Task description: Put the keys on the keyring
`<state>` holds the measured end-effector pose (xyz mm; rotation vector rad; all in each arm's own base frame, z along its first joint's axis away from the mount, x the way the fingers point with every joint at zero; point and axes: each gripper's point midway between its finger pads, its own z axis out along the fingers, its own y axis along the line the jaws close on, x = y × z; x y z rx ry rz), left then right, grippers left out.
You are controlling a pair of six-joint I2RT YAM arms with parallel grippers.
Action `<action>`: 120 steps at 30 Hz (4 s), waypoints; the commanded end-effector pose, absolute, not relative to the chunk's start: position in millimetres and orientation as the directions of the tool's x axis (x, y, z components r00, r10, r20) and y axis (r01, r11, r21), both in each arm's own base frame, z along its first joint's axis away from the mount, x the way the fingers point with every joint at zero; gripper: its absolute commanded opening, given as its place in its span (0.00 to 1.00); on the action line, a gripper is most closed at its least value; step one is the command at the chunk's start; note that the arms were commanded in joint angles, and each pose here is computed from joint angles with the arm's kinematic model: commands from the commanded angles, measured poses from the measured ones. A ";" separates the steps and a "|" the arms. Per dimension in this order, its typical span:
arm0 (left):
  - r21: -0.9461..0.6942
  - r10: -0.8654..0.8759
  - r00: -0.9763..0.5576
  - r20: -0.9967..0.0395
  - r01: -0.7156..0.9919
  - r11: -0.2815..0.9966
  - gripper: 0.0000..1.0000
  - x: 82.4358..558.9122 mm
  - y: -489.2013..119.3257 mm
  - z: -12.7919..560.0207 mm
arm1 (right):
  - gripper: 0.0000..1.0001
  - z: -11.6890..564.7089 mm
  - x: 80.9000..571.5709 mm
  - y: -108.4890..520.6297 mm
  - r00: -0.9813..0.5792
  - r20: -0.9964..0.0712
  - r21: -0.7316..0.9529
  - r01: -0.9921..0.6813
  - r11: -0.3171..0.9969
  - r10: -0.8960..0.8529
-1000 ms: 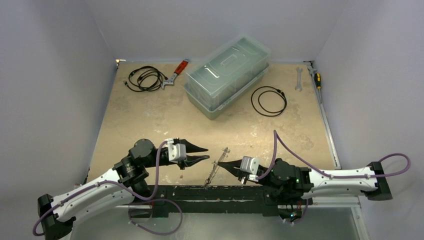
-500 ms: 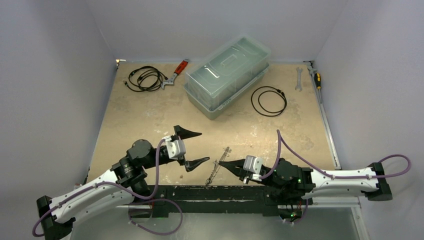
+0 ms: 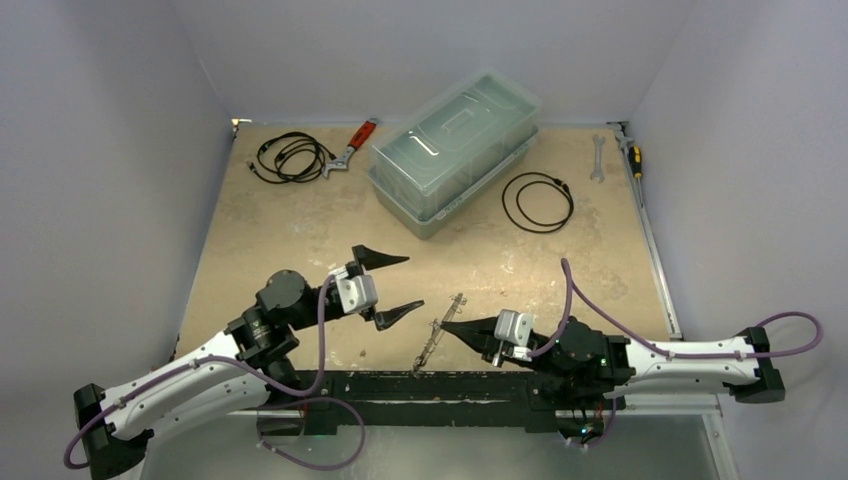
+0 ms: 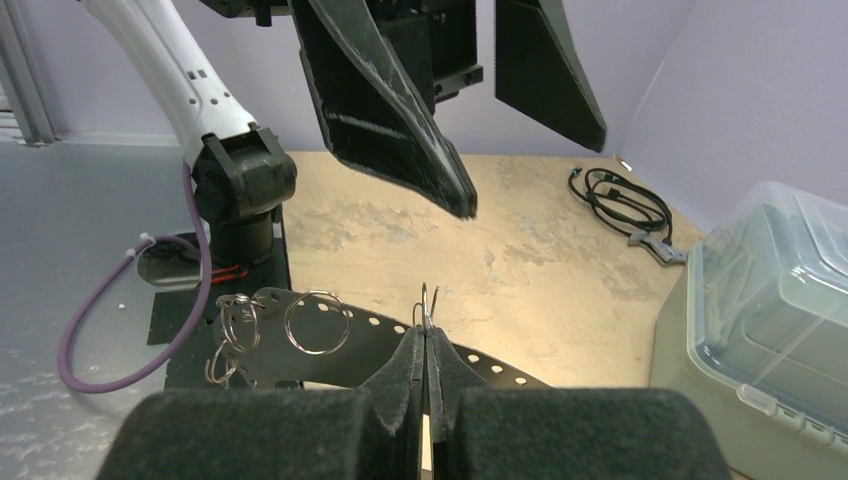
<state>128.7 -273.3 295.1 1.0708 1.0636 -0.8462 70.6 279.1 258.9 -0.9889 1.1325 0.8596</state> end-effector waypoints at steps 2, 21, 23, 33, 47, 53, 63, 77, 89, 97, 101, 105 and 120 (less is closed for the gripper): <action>0.356 -0.168 0.370 -0.914 0.928 0.106 0.62 91.4 -277.9 314.4 | 0.00 284.6 67.9 273.9 0.212 -0.963 -0.146 -0.929 0.340 0.166; 0.247 -0.067 0.240 -0.968 0.959 -0.136 0.35 72.7 -300.1 275.3 | 0.00 286.8 59.7 276.0 0.229 -0.954 -0.166 -0.940 0.297 0.192; 0.246 -0.081 0.237 -0.968 0.960 -0.134 0.32 72.3 -300.1 277.1 | 0.00 285.3 58.5 277.5 0.229 -0.956 -0.169 -0.942 0.290 0.186; 0.225 -0.116 0.210 -0.971 0.964 -0.144 0.30 70.3 -303.3 279.5 | 0.00 283.3 57.4 279.6 0.227 -0.958 -0.172 -0.944 0.281 0.178; 0.179 -0.118 0.158 -0.980 0.965 -0.190 0.27 64.7 -307.4 271.1 | 0.00 282.4 57.3 280.2 0.226 -0.959 -0.172 -0.945 0.280 0.173; 0.166 -0.110 0.147 -0.983 0.967 -0.193 0.21 65.2 -308.4 269.0 | 0.00 283.4 57.2 279.2 0.226 -0.958 -0.171 -0.945 0.280 0.178; 0.145 -0.094 0.126 -0.988 0.960 -0.240 0.01 60.0 -310.6 264.3 | 0.00 282.9 57.1 278.9 0.227 -0.957 -0.172 -0.945 0.280 0.180; 0.176 -0.040 0.172 -0.984 0.976 -0.127 0.00 81.9 -308.1 267.2 | 0.26 282.2 60.2 279.8 0.220 -0.960 -0.161 -0.941 0.296 0.176; 0.227 0.115 0.227 -0.967 0.974 -0.013 0.00 110.9 -301.5 244.6 | 0.46 275.2 82.2 276.1 0.202 -0.972 -0.137 -0.901 0.412 0.118; 0.236 0.277 0.207 -0.938 0.969 0.076 0.00 132.0 -289.2 218.5 | 0.46 250.0 89.1 291.0 0.184 -0.983 -0.174 -0.888 0.425 -0.020; 0.225 0.349 0.192 -0.917 0.973 0.058 0.00 134.0 -286.9 205.4 | 0.45 245.5 90.7 296.2 0.188 -0.981 -0.189 -0.884 0.427 -0.045; 0.216 0.348 0.195 -0.917 0.976 0.021 0.00 127.8 -287.5 204.7 | 0.44 243.3 94.4 296.4 0.190 -0.980 -0.195 -0.874 0.445 -0.057; 0.135 0.286 0.166 -0.944 0.983 -0.125 0.00 98.2 -295.3 206.0 | 0.34 227.6 97.9 306.6 0.193 -0.973 -0.231 -0.867 0.442 -0.130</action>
